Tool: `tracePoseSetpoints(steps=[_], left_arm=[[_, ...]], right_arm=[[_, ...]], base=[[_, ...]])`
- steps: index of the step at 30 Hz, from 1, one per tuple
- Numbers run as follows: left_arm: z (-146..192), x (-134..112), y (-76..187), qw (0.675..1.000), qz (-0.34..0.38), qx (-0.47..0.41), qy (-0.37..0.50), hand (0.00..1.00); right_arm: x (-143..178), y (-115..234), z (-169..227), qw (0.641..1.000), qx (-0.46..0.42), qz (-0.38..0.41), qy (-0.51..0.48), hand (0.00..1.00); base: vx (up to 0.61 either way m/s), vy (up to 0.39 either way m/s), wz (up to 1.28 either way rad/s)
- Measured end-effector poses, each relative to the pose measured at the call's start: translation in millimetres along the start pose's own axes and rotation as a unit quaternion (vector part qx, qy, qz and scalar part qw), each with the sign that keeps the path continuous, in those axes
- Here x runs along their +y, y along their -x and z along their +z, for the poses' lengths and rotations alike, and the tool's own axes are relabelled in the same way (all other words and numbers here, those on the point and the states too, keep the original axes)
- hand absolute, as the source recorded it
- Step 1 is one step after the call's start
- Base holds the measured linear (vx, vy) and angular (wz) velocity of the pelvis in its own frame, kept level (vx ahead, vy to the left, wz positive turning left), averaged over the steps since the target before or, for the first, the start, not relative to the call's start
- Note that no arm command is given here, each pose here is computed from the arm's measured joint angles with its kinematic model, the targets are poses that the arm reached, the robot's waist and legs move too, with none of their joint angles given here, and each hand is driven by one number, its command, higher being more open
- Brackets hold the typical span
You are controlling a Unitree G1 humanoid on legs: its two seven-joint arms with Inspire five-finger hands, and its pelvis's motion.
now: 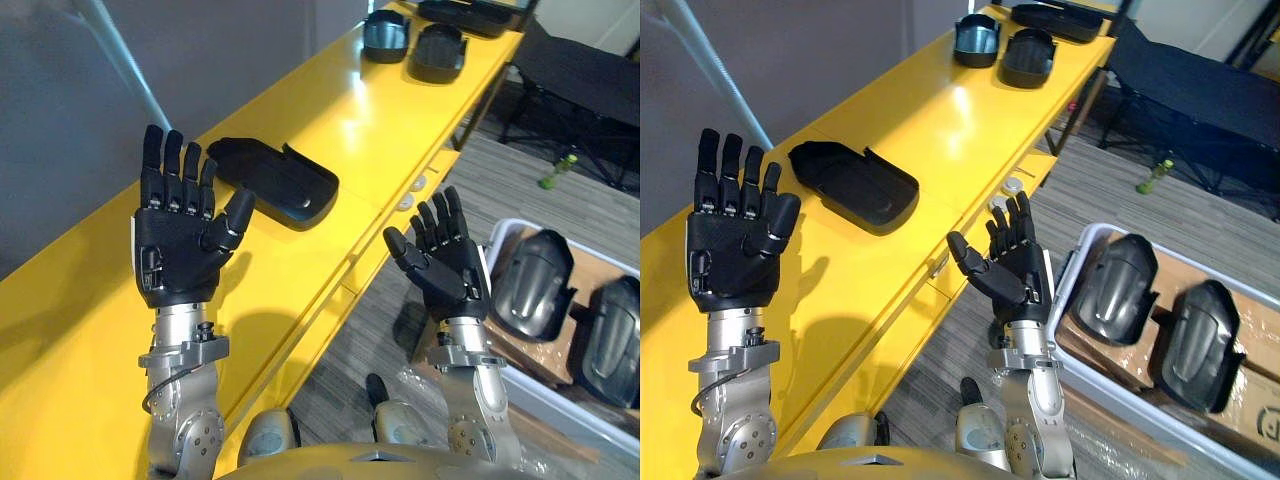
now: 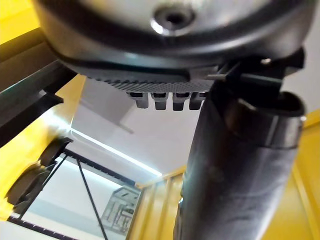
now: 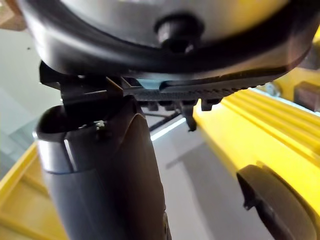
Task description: Walk over and take three plastic housings, then place them on the shelf
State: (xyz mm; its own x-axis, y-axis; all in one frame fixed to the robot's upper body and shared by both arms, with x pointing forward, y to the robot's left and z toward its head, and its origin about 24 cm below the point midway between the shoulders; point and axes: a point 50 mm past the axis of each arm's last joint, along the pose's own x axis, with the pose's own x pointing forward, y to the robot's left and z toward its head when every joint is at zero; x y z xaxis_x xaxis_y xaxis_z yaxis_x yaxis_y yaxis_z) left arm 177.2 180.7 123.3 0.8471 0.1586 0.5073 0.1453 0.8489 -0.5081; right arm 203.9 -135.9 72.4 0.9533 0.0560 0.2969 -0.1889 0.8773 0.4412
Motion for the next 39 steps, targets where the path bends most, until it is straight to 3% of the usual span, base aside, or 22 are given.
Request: tracePoseSetpoints(steps=[5, 9, 11, 13, 16, 18, 20, 28, 35, 39], left_arm=[[2, 1, -6, 0.999, -0.006, -0.019, 0.029, 1.00], [-1, 10, -5, 0.997, 0.005, -0.009, 0.079, 1.00], [-12, 14, 0, 0.997, 0.016, 0.018, 0.080, 1.00], [-25, 12, 6, 0.994, 0.026, 0.050, 0.096, 1.00], [-37, 4, 7, 0.989, 0.036, 0.063, 0.128, 1.00], [-43, -3, 4, 0.985, 0.036, 0.059, 0.157, 1.00], [-48, -4, 8, 0.984, 0.042, 0.064, 0.162, 1.00], [-63, -2, 9, 0.983, 0.054, 0.081, 0.158, 1.00], [-62, 2, 2, 0.986, 0.018, 0.102, 0.127, 1.00], [-60, 4, -5, 0.987, 0.009, 0.107, 0.119, 1.00]], right_arm=[[32, -41, -36, 0.996, 0.036, 0.083, 0.003, 1.00], [68, -47, -51, 0.992, 0.043, 0.113, 0.036, 1.00], [70, -46, -52, 0.993, 0.042, 0.101, 0.046, 1.00], [59, -45, -50, 0.993, 0.048, 0.090, 0.066, 1.00], [19, -33, -49, 0.988, 0.089, 0.041, 0.115, 1.00], [-21, 0, -46, 0.982, 0.125, -0.045, 0.136, 1.00], [-41, 20, -38, 0.976, 0.130, -0.094, 0.148, 1.00], [-62, 31, -9, 0.962, 0.082, -0.187, 0.183, 1.00], [-117, 48, -5, 0.892, 0.064, -0.400, 0.201, 1.00], [-146, 44, 6, 0.854, 0.052, -0.466, 0.226, 1.00]], base=[[-0.13, -0.109, -0.48], [-0.05, -0.475, -0.44], [-0.04, -0.578, -0.65], [-0.04, -0.627, -0.78], [-0.06, -0.608, -0.25], [-0.04, -0.459, -0.17], [-0.01, -0.211, -0.96], [0.03, -0.021, -0.84], [-0.10, 0.205, -0.26], [-0.12, 0.093, 0.12]])
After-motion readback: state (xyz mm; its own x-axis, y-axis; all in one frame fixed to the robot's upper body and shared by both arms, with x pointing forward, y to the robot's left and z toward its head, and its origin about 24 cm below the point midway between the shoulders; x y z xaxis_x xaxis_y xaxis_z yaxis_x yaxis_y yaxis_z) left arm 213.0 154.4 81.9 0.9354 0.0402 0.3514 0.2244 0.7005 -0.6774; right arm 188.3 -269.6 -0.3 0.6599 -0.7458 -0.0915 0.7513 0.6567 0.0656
